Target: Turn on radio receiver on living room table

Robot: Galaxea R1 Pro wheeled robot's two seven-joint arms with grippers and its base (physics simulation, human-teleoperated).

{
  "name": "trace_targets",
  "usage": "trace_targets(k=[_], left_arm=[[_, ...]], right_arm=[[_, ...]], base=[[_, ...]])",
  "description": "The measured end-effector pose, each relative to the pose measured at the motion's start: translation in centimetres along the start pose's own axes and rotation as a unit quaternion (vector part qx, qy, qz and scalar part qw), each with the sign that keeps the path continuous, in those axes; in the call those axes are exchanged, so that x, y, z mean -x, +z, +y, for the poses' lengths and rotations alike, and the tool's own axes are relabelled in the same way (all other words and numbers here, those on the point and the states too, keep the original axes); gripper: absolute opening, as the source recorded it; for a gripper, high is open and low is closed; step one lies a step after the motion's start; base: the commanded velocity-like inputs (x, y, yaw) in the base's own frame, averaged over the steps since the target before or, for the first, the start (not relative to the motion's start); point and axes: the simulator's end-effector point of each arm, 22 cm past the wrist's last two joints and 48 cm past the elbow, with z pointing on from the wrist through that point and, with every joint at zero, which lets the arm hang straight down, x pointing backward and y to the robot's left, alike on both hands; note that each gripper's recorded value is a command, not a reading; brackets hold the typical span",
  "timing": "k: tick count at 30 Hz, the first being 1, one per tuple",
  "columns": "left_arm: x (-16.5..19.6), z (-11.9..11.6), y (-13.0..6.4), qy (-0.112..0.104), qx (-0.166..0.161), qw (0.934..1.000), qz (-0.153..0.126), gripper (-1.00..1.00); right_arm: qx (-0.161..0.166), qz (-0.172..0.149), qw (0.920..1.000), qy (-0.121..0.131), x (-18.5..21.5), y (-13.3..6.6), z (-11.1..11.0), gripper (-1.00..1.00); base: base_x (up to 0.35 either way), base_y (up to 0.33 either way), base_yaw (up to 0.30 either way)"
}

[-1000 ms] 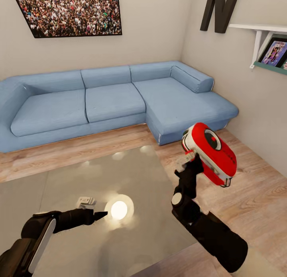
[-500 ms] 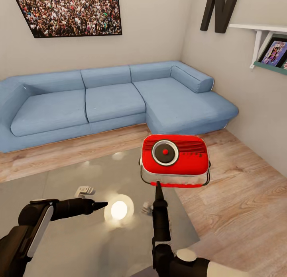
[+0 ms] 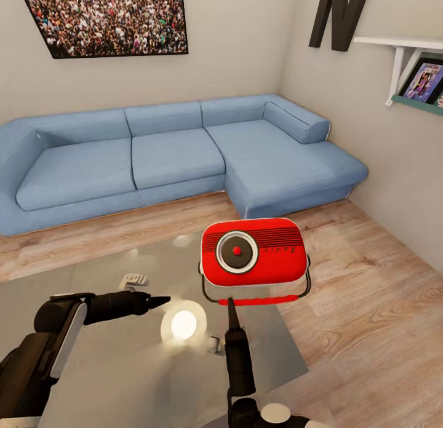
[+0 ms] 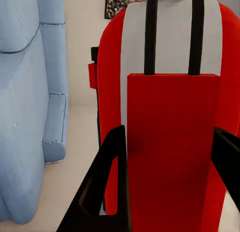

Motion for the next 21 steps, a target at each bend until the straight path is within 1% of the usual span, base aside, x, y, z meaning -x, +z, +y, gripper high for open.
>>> trace_targets(k=[4,5,7,11,13,16,18,20,21], left_arm=[[1.0,-0.6,0.0,0.0,-0.01,0.9999,-0.009,1.0],[1.4,-1.2,-0.1,-0.004,-0.022,0.9996,-0.016,1.0],[1.9,-1.6,-0.1,-0.006,-0.032,0.9992,-0.022,1.0],[2.5,-1.9,-0.2,-0.006,-0.038,0.9989,-0.027,1.0],[2.6,-2.0,-0.2,-0.006,-0.039,0.9988,-0.028,1.0],[3.2,-2.6,-0.2,-0.006,-0.048,0.9983,-0.034,1.0],[4.4,-3.8,0.0,-0.007,-0.065,0.9968,-0.046,1.0],[5.5,-4.9,0.1,-0.006,-0.079,0.9952,-0.057,1.0],[6.6,-6.0,0.2,-0.005,-0.093,0.9934,-0.067,1.0]], right_arm=[[0.006,-0.007,1.0,0.001,0.4,-1.0,0.3,-1.0],[0.013,-0.011,0.9998,0.002,0.7,-1.9,0.6,-1.0],[0.019,-0.011,0.9997,0.005,0.8,-2.5,0.8,-1.0],[0.022,-0.012,0.9997,0.007,0.9,-2.9,0.9,-1.0],[0.028,-0.012,0.9995,0.007,0.9,-3.4,1.2,-1.0],[0.031,-0.012,0.9994,0.012,1.5,-3.8,1.1,-1.0],[0.032,-0.011,0.9993,0.017,2.0,-3.8,0.9,-1.0],[0.034,-0.011,0.9993,0.015,2.2,-3.8,1.0,-1.0],[0.036,-0.013,0.9992,0.011,2.4,-3.9,1.2,-1.0]], base=[[0.0,0.0,0.0],[0.0,0.0,0.0],[0.0,0.0,0.0],[0.0,0.0,0.0],[0.0,0.0,0.0],[0.0,0.0,0.0],[0.0,0.0,0.0],[0.0,0.0,0.0],[0.0,0.0,0.0]])
